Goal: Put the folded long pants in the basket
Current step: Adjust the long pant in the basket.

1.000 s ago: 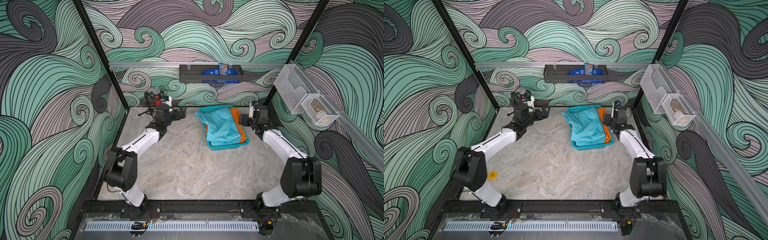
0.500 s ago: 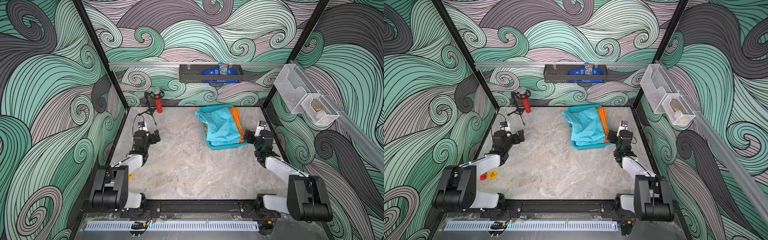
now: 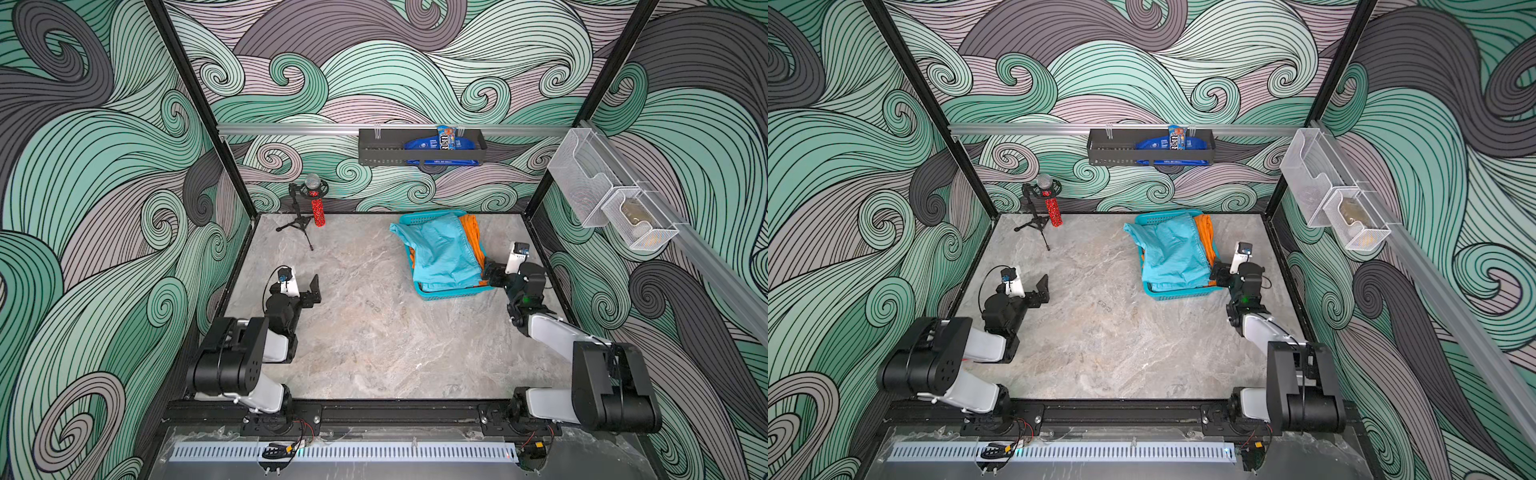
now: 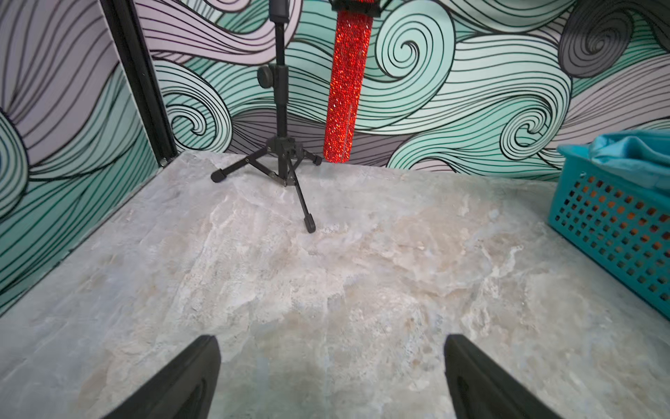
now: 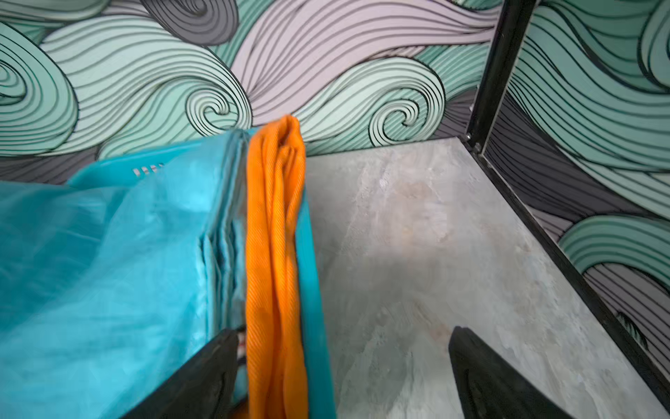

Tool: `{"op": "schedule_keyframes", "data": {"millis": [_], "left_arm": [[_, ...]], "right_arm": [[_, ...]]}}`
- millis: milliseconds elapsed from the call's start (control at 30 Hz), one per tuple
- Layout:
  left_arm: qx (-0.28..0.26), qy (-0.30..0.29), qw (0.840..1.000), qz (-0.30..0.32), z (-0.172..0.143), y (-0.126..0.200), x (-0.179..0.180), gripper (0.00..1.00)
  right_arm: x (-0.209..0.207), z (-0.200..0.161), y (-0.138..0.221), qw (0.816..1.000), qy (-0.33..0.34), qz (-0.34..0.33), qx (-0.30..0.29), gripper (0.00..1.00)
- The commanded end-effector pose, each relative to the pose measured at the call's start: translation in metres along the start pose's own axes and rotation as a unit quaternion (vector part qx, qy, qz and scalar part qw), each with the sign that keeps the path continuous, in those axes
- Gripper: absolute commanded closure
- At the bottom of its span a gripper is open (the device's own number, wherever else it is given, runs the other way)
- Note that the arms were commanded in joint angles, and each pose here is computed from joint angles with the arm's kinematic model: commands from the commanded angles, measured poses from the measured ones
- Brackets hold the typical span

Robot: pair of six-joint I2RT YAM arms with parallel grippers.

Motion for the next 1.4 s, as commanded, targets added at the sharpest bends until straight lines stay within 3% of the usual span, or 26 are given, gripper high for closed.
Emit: {"op": "schedule_keyframes", "data": {"millis": [0, 67, 100, 167, 200, 500, 800, 1033, 1200, 1367], "left_arm": [[-0.027, -0.015, 0.999, -0.029, 0.021, -0.005, -0.010, 0.01], [-0.049, -0.030, 0.997, -0.047, 0.021, -0.007, -0.013, 0.01], [-0.068, -0.029, 0.996, -0.050, 0.024, -0.002, -0.013, 0.01], [-0.044, -0.030, 0.998, -0.044, 0.022, -0.007, -0.013, 0.01], [-0.038, -0.030, 0.998, -0.042, 0.022, -0.008, -0.012, 0.01], [-0.059, -0.030, 0.997, -0.048, 0.023, -0.004, -0.013, 0.01], [-0.056, -0.031, 0.997, -0.047, 0.022, -0.005, -0.013, 0.01], [-0.057, -0.031, 0.997, -0.047, 0.022, -0.004, -0.013, 0.01], [-0.058, -0.031, 0.997, -0.047, 0.022, -0.004, -0.013, 0.01], [-0.058, -0.031, 0.997, -0.047, 0.022, -0.004, -0.013, 0.01]], "right_arm": [[0.008, 0.023, -0.013, 0.998, -0.017, 0.056, 0.014, 0.15], [0.015, 0.039, -0.025, 0.995, -0.034, 0.094, 0.027, 0.25], [0.019, 0.049, -0.031, 0.992, -0.042, 0.118, 0.033, 0.35], [0.027, 0.059, -0.046, 0.984, -0.056, 0.160, 0.055, 0.47], [0.031, 0.064, -0.054, 0.981, -0.060, 0.176, 0.061, 0.49], [0.065, 0.061, -0.105, 0.964, -0.060, 0.225, 0.127, 0.52], [0.061, 0.041, -0.127, 0.971, -0.058, 0.169, 0.159, 0.51], [0.066, 0.031, -0.136, 0.966, -0.059, 0.183, 0.172, 0.54], [0.068, 0.034, -0.134, 0.964, -0.062, 0.196, 0.169, 0.98], [0.059, 0.060, -0.117, 0.976, -0.048, 0.165, 0.137, 1.00]]}}
Point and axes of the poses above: each gripper's point midway between its finger pads, its own y axis back along the fingers, its own x axis along the line the jaws close on, z = x × y, the point moved 7 cm from there along y, back along the fingers, and after that the axes turned 12 degrees about y, right-handed, at the moved point
